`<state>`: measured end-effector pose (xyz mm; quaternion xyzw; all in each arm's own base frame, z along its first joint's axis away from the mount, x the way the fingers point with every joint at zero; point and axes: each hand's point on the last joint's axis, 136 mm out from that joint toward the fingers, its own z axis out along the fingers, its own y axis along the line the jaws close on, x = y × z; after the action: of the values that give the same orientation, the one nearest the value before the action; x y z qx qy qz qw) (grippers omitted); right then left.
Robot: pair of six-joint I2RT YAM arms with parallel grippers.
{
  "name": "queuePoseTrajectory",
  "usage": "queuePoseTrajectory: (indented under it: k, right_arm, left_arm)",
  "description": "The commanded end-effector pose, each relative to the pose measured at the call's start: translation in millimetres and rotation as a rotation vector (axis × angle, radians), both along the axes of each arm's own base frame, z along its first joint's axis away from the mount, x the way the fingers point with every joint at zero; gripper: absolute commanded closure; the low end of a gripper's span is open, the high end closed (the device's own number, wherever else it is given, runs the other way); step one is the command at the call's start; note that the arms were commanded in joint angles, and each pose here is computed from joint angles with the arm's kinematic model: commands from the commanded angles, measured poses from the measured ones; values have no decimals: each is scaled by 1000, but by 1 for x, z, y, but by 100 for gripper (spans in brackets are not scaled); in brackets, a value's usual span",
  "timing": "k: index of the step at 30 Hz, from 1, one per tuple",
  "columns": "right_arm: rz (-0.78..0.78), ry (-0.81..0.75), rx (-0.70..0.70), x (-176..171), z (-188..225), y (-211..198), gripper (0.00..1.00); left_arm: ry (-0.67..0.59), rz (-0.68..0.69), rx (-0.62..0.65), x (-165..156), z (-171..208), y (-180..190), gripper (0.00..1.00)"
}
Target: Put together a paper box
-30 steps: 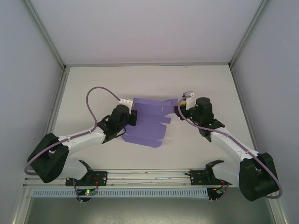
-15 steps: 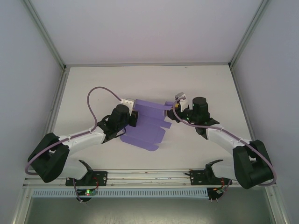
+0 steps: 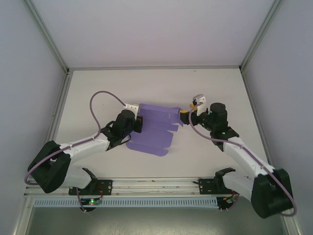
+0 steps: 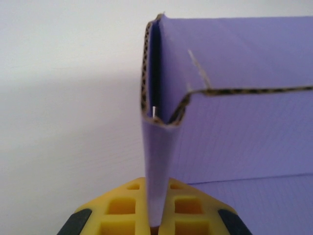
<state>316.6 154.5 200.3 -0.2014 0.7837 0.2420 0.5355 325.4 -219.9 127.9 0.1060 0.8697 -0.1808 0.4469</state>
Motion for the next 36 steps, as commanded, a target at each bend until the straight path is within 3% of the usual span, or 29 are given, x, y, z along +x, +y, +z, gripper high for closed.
queuePoseTrajectory:
  k: [1, 6, 17, 27, 36]
  right_arm:
    - [-73, -30, -6, -4, 7, -15, 22]
    - [-84, -74, 29, 0, 31, -12, 17]
    - [85, 19, -38, 8, 1, 33, 15]
    - [123, 106, -316, -6, -42, 44, 15]
    - [135, 75, -363, 7, -42, 66, 6]
  left_arm:
    - [-28, 41, 36, 6, 9, 10, 100]
    - [-14, 40, 32, 7, 6, 8, 100]
    - [-1, 41, 38, 8, 3, 7, 100]
    - [10, 89, 60, 14, 7, 12, 100]
    - [30, 55, 42, 13, 7, 4, 100]
